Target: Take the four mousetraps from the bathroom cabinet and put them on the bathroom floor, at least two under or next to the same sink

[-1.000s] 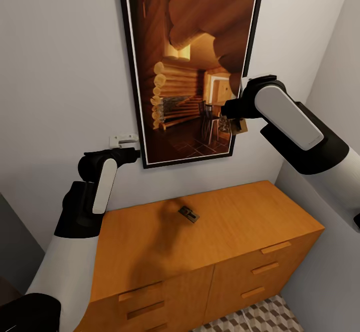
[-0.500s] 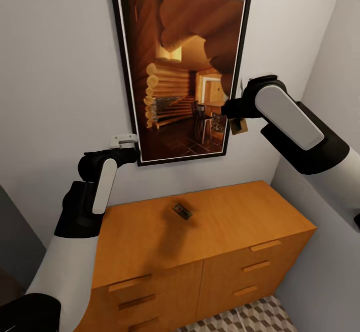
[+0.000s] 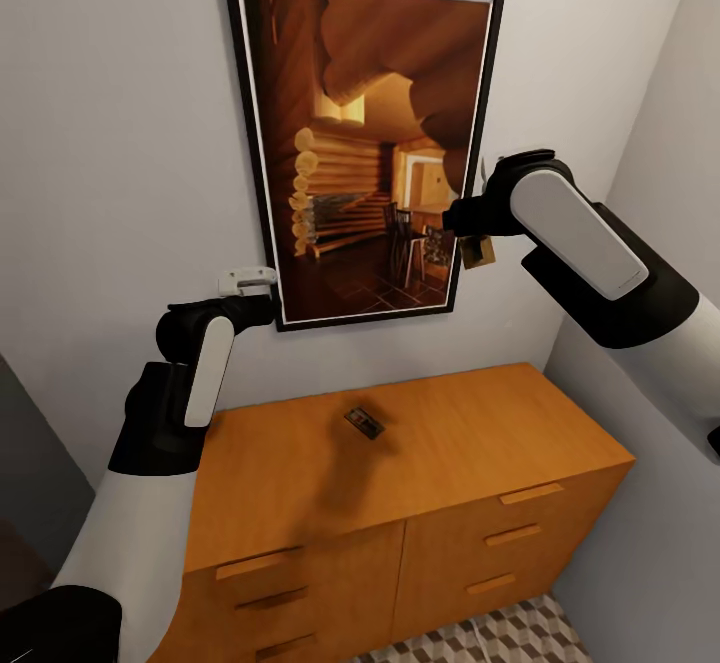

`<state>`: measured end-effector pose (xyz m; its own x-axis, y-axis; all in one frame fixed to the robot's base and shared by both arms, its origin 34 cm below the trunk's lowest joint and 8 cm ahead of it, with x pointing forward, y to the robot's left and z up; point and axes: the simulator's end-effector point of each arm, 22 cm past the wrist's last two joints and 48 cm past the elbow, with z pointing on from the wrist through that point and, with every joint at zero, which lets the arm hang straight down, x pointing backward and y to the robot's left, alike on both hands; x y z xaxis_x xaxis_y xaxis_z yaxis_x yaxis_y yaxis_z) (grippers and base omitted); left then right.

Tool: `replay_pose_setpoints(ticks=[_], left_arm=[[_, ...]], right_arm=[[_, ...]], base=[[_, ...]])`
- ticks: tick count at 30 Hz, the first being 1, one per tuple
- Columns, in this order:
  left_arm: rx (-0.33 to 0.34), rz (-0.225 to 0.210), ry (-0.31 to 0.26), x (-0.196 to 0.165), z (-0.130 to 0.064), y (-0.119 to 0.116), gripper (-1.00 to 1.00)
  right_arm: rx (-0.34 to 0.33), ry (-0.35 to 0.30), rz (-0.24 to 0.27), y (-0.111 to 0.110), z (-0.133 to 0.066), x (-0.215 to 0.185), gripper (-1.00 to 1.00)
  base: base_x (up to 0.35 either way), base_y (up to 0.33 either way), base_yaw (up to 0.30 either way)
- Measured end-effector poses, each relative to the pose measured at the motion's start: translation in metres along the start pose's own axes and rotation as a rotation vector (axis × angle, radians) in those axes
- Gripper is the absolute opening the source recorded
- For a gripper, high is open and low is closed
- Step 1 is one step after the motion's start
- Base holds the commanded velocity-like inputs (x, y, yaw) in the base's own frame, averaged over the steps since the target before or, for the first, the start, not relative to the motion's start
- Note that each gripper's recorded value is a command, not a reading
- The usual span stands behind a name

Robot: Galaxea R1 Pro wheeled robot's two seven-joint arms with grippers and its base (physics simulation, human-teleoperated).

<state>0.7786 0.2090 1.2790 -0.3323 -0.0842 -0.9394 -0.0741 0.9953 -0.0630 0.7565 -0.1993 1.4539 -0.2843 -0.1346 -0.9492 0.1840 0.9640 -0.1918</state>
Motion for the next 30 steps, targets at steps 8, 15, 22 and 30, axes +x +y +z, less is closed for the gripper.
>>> replay_pose_setpoints(ticks=[8, 15, 22, 30], left_arm=[[0.001, 0.000, 0.001, 0.0002, 0.0001, -0.0004, 1.00], [0.001, 0.000, 0.001, 0.0002, 0.0001, -0.0005, 1.00], [0.002, 0.001, 0.000, 0.0001, -0.0001, -0.0009, 1.00], [0.002, 0.000, 0.001, 0.0004, 0.0002, -0.0005, 1.00]], right_arm=[[0.001, 0.003, 0.000, -0.0001, 0.0009, 0.0006, -1.00], [0.002, 0.005, 0.001, -0.0002, 0.0013, 0.0009, -1.00], [0.002, 0.003, -0.002, 0.0004, 0.0009, 0.0008, -1.00], [0.002, 0.002, -0.004, 0.0009, 0.0007, 0.0009, -1.00]], base=[[0.000, -0.053, 0.002], [0.000, -0.139, 0.000], [0.000, -0.130, 0.000], [0.000, -0.097, 0.049]])
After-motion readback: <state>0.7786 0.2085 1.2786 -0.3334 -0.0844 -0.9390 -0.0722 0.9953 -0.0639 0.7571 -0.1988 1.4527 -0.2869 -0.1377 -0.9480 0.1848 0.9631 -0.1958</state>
